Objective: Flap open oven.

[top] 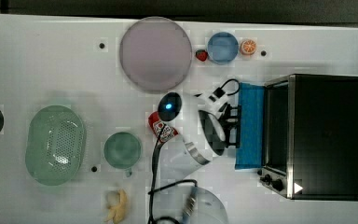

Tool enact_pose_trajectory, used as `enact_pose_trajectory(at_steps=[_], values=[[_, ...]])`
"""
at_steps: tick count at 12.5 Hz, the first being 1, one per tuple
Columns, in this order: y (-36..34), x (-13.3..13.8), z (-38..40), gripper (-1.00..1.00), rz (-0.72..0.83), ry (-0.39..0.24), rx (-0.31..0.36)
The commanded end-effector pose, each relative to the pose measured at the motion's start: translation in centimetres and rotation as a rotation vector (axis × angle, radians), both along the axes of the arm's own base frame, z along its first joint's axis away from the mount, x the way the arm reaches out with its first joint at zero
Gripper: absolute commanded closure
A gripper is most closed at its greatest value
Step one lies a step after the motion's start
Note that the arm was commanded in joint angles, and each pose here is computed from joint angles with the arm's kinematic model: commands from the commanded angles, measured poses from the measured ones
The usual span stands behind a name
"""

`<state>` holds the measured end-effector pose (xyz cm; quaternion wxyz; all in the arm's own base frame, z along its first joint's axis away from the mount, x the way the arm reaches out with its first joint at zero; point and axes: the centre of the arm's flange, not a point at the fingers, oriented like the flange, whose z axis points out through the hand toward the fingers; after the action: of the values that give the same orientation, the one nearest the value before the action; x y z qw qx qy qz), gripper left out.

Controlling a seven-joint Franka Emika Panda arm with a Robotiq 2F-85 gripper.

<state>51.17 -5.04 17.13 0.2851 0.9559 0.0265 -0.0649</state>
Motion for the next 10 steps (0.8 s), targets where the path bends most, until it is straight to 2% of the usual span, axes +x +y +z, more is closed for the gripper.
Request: enact_pose_trajectory(at_steps=[1,3,6,9,10], values=[[1.7,-0.1,-1.8,0.65,-0.1,-0.085,-0.083],[2.8,0.0,-3.7,0.65,-0.058,-0.054,-0.125],[4.2,0.0,-5.8,0.65,-0.021,-0.027,-0.142],[4.1,0.2,-6.0,0.65,-0.02,-0.028,-0.142],[4.2,0.6,-5.4,0.65,-0.021,-0.049,-0.127]])
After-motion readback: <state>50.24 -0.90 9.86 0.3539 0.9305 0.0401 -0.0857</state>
